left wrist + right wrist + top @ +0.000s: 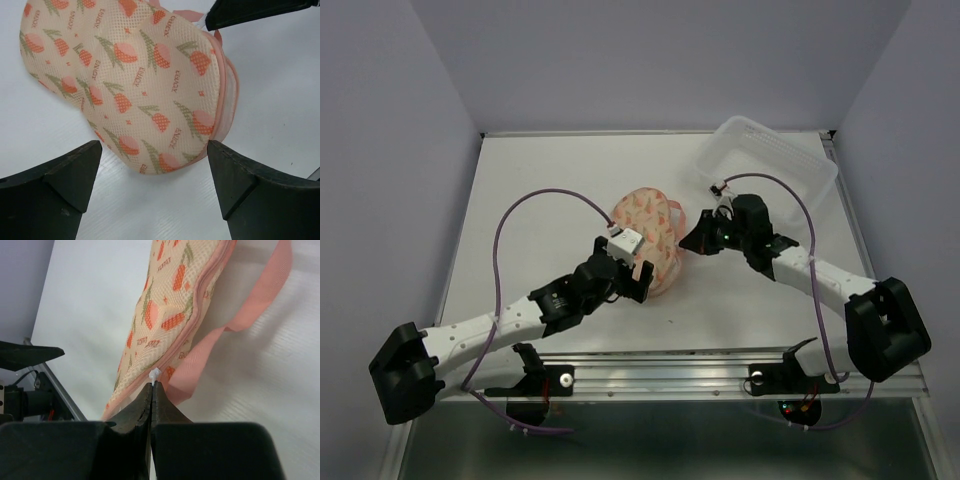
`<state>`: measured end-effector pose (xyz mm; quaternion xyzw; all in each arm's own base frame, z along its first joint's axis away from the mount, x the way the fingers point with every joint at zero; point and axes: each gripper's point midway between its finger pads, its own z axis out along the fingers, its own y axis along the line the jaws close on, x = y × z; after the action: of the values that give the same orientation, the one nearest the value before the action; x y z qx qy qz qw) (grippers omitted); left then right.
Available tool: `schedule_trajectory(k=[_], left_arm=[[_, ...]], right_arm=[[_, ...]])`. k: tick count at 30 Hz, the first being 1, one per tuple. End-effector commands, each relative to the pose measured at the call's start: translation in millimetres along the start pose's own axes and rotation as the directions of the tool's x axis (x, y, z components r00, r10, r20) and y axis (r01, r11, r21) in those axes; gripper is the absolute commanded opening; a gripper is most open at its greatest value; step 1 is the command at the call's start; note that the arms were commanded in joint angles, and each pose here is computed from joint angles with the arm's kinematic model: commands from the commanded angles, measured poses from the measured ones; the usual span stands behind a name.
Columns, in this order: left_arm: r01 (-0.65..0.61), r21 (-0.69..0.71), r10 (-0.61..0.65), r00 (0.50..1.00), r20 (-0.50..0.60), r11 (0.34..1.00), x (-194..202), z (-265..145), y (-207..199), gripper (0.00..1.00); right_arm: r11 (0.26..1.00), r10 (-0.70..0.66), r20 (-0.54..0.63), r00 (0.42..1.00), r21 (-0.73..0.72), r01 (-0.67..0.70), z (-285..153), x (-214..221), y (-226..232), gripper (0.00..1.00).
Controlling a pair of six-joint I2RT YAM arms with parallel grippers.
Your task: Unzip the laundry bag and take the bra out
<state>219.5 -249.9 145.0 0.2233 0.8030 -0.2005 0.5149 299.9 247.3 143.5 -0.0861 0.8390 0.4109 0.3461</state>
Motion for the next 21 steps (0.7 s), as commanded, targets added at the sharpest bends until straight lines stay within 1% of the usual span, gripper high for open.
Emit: schedule_trajectory(k=[1, 5, 9, 12, 15, 16, 21], left_arm=[[-0.015, 0.037, 0.013, 0.999, 0.049, 0.999, -31, -1, -10, 0.99], [-0.037, 0.069, 0.033, 0.997, 0.068, 0.997, -44, 1, -19, 0.99], [-0.048, 0.081, 0.043, 0.997, 0.067, 0.996, -46, 6, -25, 0.99], [-0.059, 0.084, 0.054, 0.997, 0.055, 0.995, -41, 12, -28, 0.99], [-0.07, 0.056, 0.067, 0.997, 0.05, 0.996, -38, 17, -24, 0.99], [-0.079, 0.042, 0.078, 0.997, 0.029, 0.996, -32, 21, -22, 0.99], [-0.094, 0.035, 0.094, 0.996, 0.003, 0.995, -29, 31, -27, 0.99]], right_arm=[[0.992, -0.118, 0.081, 0.99, -0.038, 0.121, 4, -14, 39, 0.01], [0.99, -0.119, 0.082, 0.989, -0.06, 0.125, 9, -10, 56, 0.01], [0.991, -0.119, 0.103, 0.988, -0.054, 0.125, 9, -13, 66, 0.01], [0.989, -0.127, 0.1, 0.987, -0.07, 0.134, 10, -12, 75, 0.01], [0.986, -0.136, 0.086, 0.987, -0.089, 0.143, 12, -7, 84, 0.01], [0.984, -0.141, 0.082, 0.987, -0.099, 0.149, 14, -6, 89, 0.01], [0.984, -0.147, 0.087, 0.985, -0.092, 0.155, 16, -9, 92, 0.01]])
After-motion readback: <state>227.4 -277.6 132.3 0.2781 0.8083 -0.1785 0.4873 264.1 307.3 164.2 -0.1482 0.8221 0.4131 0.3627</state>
